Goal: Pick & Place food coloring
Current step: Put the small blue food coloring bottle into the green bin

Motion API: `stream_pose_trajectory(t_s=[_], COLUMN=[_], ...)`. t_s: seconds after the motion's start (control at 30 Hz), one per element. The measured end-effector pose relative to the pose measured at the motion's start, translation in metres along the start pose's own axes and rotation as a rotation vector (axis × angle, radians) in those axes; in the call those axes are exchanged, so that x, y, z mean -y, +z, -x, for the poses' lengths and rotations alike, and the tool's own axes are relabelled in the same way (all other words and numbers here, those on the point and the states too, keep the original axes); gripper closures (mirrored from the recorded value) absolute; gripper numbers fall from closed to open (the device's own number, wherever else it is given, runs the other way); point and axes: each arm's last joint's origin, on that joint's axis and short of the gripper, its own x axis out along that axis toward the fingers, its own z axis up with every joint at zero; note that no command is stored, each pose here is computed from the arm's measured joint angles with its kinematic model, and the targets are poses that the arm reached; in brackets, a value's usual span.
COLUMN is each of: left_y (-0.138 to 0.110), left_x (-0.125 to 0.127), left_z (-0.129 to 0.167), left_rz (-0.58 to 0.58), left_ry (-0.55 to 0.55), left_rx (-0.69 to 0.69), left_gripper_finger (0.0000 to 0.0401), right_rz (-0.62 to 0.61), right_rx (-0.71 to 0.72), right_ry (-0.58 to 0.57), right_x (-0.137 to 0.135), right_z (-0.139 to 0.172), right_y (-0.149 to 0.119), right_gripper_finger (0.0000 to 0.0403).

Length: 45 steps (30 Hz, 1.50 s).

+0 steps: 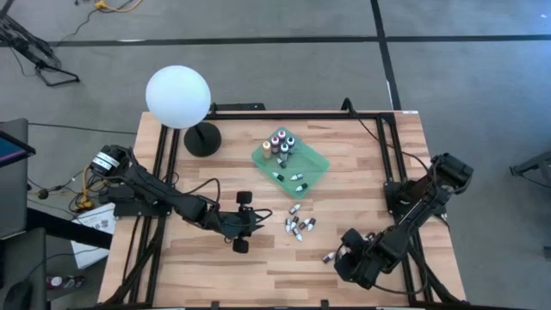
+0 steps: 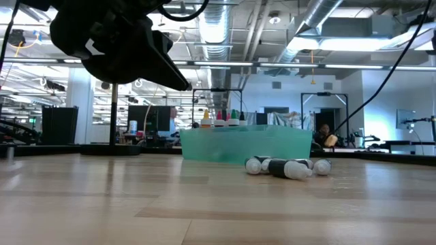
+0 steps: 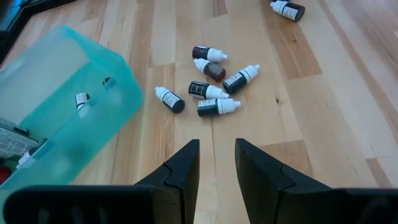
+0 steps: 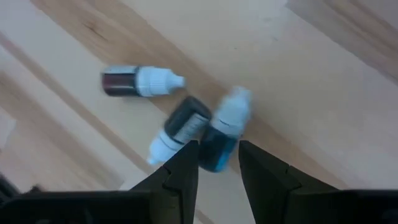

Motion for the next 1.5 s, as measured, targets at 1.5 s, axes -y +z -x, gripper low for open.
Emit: stream_pose_trajectory(t_s=[1.5], left_y=[-0.001], left_x=[0.0], left_z=[0.0], left_rz=[0.001], left_ry=[-0.002], left_rx=[-0.008], left_gripper_finger=[0.0305], right_rz=[0.247], right_rx=[-0.107], right_ry=[-0.065], right_x=[0.0], right_z=[-0.013], right_y=[0.031], right_gripper_finger=[0.0323])
